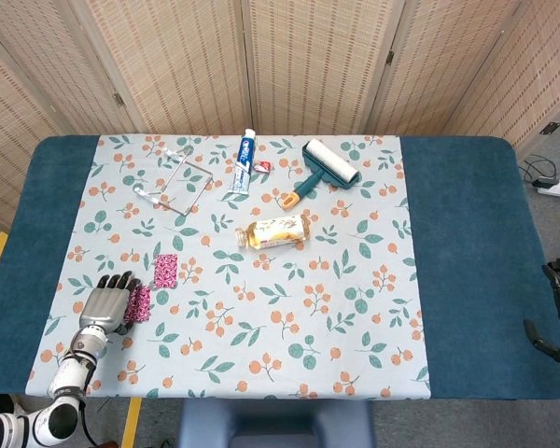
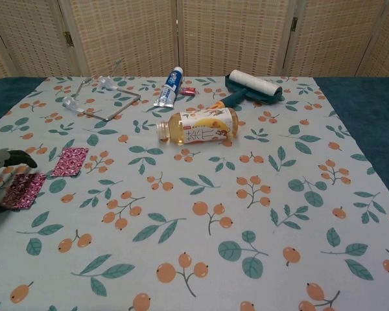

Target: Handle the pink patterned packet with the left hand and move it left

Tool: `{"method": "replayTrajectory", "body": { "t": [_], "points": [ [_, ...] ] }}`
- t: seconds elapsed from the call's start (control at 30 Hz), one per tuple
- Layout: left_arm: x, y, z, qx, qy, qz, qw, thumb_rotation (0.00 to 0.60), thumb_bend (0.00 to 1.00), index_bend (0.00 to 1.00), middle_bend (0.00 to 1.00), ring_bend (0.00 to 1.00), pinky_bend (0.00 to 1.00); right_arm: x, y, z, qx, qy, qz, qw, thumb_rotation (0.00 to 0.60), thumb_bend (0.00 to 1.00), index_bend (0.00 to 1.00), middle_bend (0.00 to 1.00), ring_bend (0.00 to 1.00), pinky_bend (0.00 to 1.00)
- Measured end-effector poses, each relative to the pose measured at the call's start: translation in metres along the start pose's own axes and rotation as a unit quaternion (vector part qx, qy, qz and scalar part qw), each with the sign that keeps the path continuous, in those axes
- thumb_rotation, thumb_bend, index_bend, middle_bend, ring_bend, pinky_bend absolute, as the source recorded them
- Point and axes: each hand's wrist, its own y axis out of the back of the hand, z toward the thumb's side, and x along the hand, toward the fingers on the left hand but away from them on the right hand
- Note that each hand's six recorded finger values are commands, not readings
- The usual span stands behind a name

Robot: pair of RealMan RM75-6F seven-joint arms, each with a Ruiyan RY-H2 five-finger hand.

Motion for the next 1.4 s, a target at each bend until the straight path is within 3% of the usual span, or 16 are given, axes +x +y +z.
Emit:
{"method": "replayTrajectory", "body": {
  "t": [0.2, 0.37, 0.67, 1.0, 1.4],
  "points": [
    [-0.005, 0.004, 0.005, -0.009, -0.009, -0.002, 0.9999, 0.600, 0.36, 0.06, 0.00, 0.00, 0.00, 0.001, 0.001, -0.001, 0.000, -0.001, -0.002, 1.0000, 0.600, 0.36, 0.00, 0.00, 0.00, 0.00],
    [-0.007, 0.023, 0.014, -0.009, -0.030, 0.028, 0.9991, 0.600, 0.36, 0.08, 0.00, 0.00, 0.00, 0.000, 0.002, 0.001, 0.001, 0.001, -0.002, 1.0000, 0.600, 0.36, 0.00, 0.00, 0.00, 0.00],
    [0.020, 0.053, 0.036, 0.036, -0.051, 0.060, 0.9962, 0.600, 0.36, 0.08, 0.00, 0.00, 0.00, 0.003, 0.002, 0.000, 0.001, -0.001, -0.002, 1.0000, 0.600, 0.37, 0.00, 0.00, 0.00, 0.00],
    [0.051, 0.055, 0.046, 0.075, -0.045, 0.038, 0.9954, 0.600, 0.36, 0.06, 0.00, 0.00, 0.00, 0.007, 0.005, -0.001, 0.002, -0.004, -0.005, 1.0000, 0.600, 0.37, 0.00, 0.00, 0.00, 0.00],
    [0.069, 0.048, 0.049, 0.079, -0.034, 0.010, 0.9962, 0.600, 0.35, 0.05, 0.00, 0.00, 0.00, 0.007, 0.005, 0.001, 0.005, -0.005, -0.003, 1.0000, 0.600, 0.36, 0.00, 0.00, 0.00, 0.00]
  ]
}}
